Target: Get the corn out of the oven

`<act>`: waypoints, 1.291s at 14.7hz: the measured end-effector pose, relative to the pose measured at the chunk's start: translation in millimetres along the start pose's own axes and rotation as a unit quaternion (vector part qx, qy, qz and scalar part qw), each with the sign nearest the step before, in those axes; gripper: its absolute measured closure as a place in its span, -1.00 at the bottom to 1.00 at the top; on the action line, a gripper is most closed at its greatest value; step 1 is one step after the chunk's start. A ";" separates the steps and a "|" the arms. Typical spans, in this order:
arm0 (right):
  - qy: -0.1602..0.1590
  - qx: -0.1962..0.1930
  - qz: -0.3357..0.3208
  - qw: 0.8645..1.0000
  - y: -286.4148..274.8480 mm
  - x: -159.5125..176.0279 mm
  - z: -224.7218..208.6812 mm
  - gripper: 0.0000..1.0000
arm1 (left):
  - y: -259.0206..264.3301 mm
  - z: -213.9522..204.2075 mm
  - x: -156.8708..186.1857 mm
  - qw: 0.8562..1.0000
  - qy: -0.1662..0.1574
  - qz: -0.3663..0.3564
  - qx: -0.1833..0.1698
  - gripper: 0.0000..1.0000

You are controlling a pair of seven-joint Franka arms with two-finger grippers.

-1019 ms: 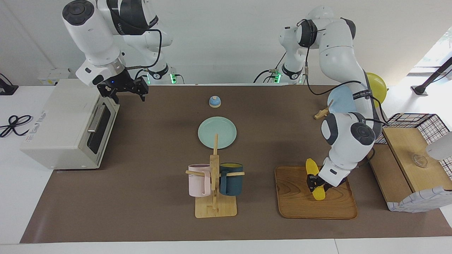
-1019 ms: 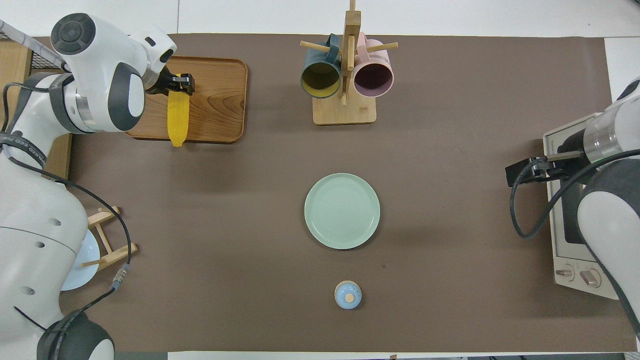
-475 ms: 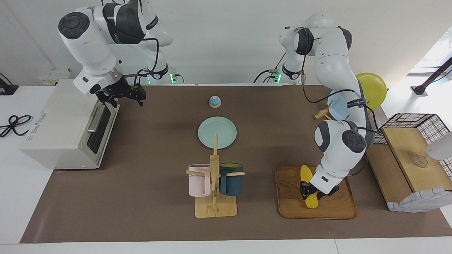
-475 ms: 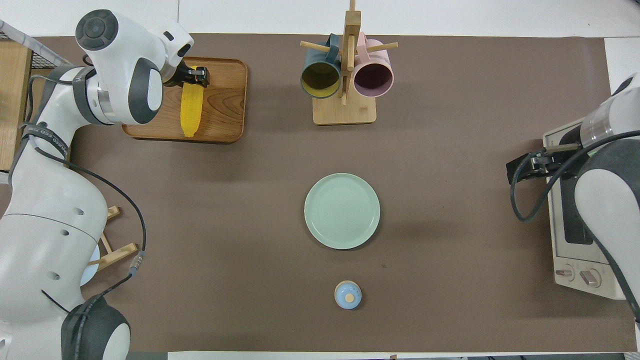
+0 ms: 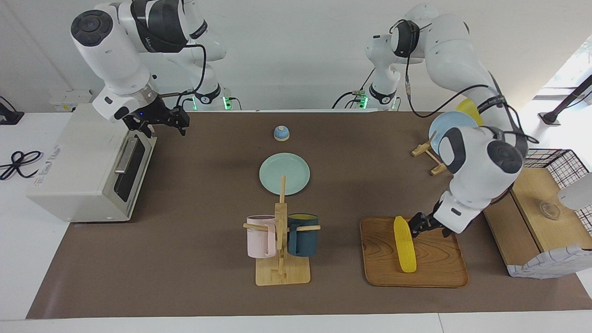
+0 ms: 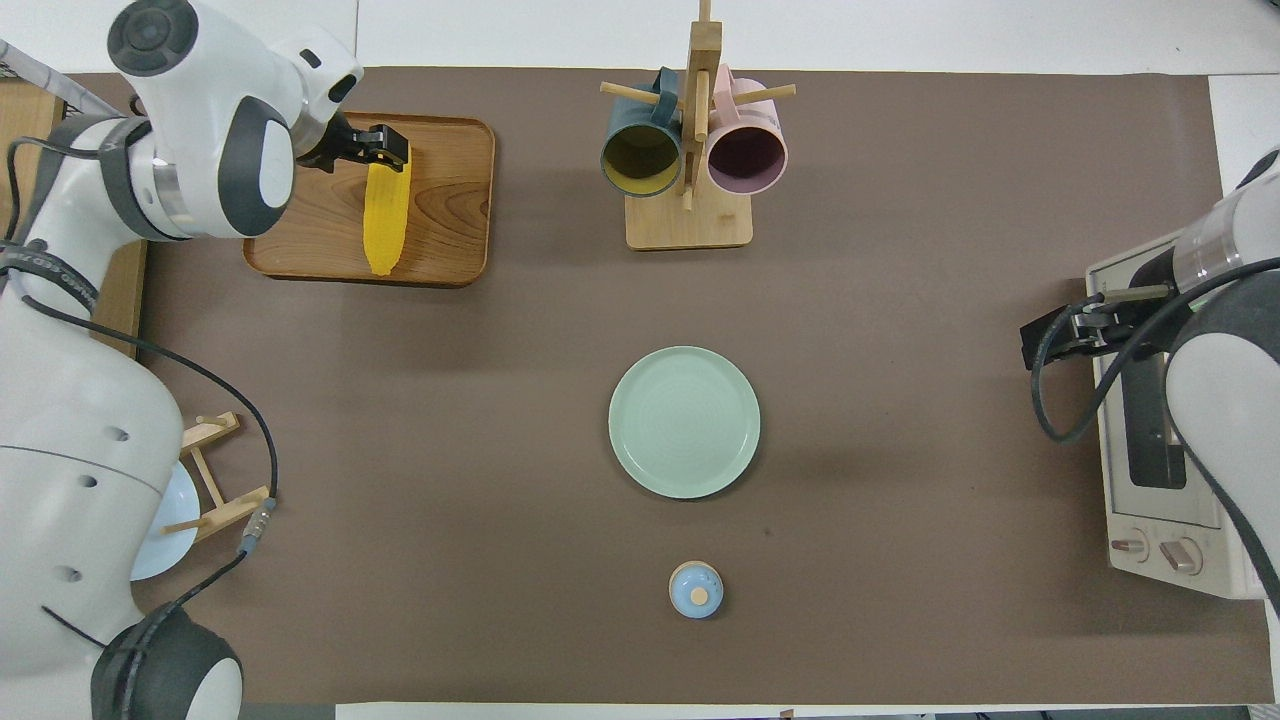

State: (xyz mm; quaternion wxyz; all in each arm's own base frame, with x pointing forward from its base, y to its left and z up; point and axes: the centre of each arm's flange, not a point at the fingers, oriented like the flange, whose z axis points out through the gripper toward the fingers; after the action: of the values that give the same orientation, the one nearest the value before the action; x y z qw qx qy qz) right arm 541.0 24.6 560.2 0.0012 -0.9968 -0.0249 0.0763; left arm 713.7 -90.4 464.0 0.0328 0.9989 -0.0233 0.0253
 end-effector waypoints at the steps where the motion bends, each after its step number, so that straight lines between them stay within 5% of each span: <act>1: 0.001 0.000 0.003 1.000 3.0 0.0 -0.5 -1.00 | -12.7 -31.7 -15.6 1.000 -0.011 -0.009 0.003 -1.00; 8: 0.008 0.002 0.017 1.000 18.8 -1.8 -7.5 -1.00 | -51.4 -177.0 -136.2 0.997 -0.076 -0.034 -0.008 -1.00; 12: 0.021 0.003 0.026 0.999 28.8 -2.3 -20.7 -1.00 | -54.3 -176.5 -179.1 0.996 -0.086 -0.032 -0.017 -1.00; 19: 0.030 0.005 0.037 0.999 48.9 -6.8 -38.1 -1.00 | -51.6 -167.3 -176.0 0.997 -0.066 -0.026 -0.005 -1.00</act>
State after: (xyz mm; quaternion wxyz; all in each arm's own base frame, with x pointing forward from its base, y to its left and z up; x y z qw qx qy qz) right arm 542.5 -24.6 598.7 0.0044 -0.9989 0.0123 0.0461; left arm 532.4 -20.0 618.3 0.0372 0.9984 0.0001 -0.0416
